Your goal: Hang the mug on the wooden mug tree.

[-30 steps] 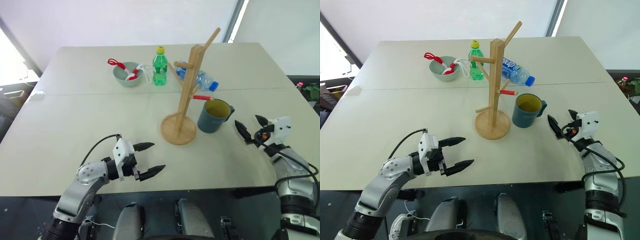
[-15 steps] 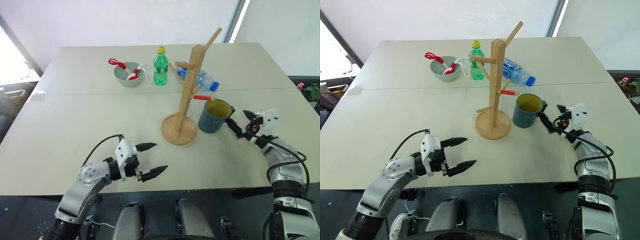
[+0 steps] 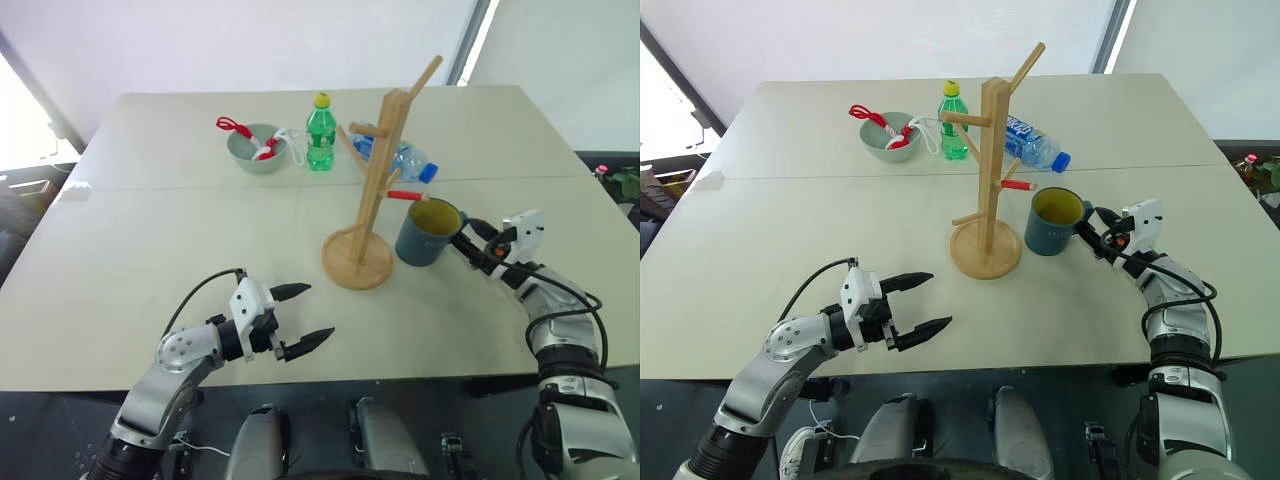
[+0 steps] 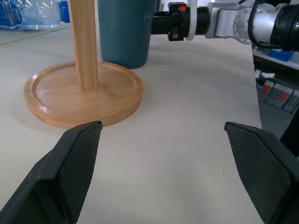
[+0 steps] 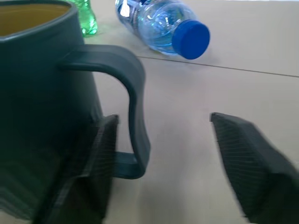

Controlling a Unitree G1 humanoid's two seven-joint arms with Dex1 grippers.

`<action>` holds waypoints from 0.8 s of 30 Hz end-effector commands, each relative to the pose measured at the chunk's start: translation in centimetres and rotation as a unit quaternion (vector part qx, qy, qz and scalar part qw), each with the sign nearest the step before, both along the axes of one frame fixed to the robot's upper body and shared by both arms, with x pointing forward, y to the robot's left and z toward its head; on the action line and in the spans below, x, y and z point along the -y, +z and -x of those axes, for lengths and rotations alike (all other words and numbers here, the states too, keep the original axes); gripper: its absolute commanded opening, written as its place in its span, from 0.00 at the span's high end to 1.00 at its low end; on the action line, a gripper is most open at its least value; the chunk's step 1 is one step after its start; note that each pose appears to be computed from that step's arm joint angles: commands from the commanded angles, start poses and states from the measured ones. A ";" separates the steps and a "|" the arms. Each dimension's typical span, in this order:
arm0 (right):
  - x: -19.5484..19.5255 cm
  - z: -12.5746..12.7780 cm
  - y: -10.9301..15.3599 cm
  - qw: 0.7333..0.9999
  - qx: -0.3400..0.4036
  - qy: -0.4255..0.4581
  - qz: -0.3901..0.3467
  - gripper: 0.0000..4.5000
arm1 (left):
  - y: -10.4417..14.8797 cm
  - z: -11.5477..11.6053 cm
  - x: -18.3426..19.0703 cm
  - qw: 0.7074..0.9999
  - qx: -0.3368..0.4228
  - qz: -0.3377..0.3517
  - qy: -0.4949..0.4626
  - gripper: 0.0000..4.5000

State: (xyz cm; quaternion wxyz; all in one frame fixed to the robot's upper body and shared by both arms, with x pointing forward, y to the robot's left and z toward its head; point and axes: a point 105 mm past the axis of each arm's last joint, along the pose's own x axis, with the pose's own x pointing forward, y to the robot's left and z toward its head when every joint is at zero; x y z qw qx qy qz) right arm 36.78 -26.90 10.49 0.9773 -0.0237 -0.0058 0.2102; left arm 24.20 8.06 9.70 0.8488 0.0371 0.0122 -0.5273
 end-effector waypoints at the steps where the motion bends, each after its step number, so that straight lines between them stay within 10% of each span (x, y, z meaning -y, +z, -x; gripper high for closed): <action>1: -0.5 -0.3 1.1 1.000 0.015 0.015 -0.011 0.80 | 0.7 0.1 0.1 1.000 0.021 0.003 -0.001 0.00; 3: -0.9 -0.4 1.1 0.999 0.014 0.024 -0.015 0.99 | 0.8 0.1 0.1 1.000 0.022 0.003 0.000 0.00; 10: -1.7 0.8 3.1 0.991 0.072 0.044 0.106 0.99 | 0.7 -0.1 -0.2 1.000 0.025 -0.005 0.001 0.00; 24: -6.9 9.1 9.6 0.886 0.172 0.136 0.408 0.99 | 1.5 -2.7 -0.2 0.999 0.048 -0.013 -0.021 0.00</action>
